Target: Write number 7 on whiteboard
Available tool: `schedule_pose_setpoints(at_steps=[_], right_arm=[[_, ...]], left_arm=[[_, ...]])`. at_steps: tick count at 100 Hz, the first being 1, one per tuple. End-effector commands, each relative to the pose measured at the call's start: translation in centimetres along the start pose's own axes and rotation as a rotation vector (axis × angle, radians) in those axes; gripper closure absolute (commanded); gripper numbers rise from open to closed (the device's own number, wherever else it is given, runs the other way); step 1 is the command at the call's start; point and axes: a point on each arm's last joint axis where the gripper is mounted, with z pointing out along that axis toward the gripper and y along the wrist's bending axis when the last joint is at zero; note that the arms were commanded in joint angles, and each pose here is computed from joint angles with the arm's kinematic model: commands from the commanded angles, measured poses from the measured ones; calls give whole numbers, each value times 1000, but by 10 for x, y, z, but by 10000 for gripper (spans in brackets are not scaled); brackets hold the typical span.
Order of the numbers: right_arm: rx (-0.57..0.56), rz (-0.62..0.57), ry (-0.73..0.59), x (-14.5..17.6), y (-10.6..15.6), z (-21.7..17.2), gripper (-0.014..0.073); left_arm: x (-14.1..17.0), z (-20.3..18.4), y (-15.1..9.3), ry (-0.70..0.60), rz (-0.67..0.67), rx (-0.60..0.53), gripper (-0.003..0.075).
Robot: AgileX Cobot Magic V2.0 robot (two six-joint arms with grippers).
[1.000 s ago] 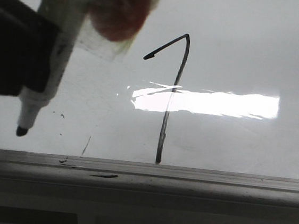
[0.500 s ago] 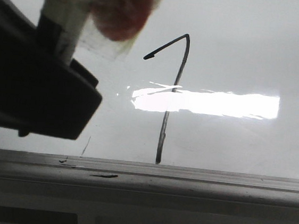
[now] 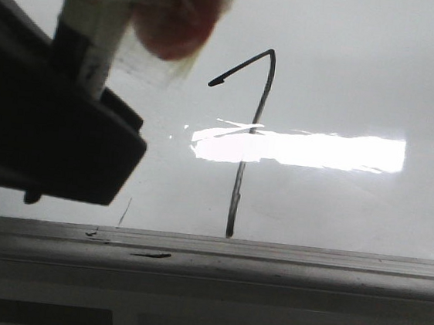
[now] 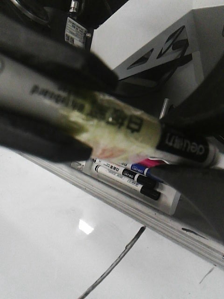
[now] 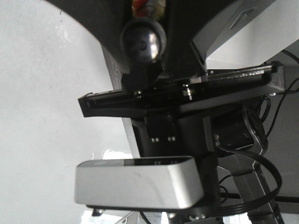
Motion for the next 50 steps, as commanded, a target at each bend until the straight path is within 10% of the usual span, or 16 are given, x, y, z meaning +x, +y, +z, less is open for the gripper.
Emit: schedule_pose_setpoints(at_steps=[1,21,50], right_arm=[[15,-8,-38,-10,-3,-2,420],[123,35,-32,-10,-12,-5,60],[290,7,-145,-34,-9,-45,40]], left_arm=[[-16,-4,1,-78,-74,-18,741],[-15,-4,-2,-64,-82,20,741],[-2,0,-2,-38,-250,20,741]])
